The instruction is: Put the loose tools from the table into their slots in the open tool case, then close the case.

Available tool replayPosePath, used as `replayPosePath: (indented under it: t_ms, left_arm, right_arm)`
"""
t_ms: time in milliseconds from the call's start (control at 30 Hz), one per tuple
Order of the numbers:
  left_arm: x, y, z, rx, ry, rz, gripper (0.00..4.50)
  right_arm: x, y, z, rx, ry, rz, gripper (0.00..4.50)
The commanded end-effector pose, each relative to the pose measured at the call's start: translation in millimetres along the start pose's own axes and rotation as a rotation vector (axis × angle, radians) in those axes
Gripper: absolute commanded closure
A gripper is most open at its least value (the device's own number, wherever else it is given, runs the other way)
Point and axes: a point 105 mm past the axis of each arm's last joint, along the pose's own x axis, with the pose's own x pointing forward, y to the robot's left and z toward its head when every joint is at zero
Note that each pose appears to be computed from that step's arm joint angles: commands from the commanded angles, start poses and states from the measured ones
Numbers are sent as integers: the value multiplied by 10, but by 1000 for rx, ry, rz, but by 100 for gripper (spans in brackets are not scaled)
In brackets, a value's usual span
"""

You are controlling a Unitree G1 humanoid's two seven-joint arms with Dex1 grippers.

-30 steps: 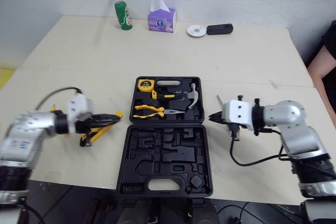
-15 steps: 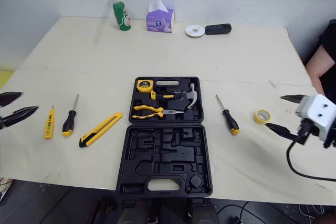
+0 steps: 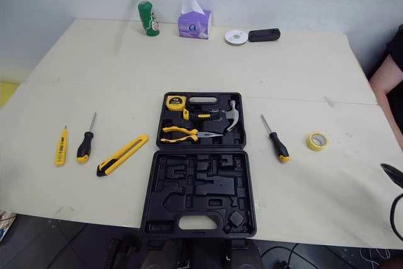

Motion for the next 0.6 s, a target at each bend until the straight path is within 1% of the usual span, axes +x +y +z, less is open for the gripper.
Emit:
replayPosePath:
  t_ms: [33, 167, 267, 333, 500, 600]
  left_arm:
    - [-69, 186, 96, 11, 3, 89, 12]
    - [6, 40, 147, -7, -34, 5, 12]
    - [99, -60, 247, -74, -87, -32, 12]
    - [140, -113, 283, -69, -92, -55, 12]
    - [265, -369, 492, -48, -151, -182, 12]
    - [348, -582, 584, -91, -132, -275, 12]
  right_arm:
    - [-14, -68, 46, -68, -15, -33, 0]
    - [130, -5, 173, -51, -82, 11, 0]
    - [293, 74, 251, -36, -119, 45, 0]
    - [375, 130, 287, -18, -140, 68, 0]
    - [642, 271, 609, 88, -268, 147, 0]
    - [794, 412, 850, 131, -351, 217, 0]
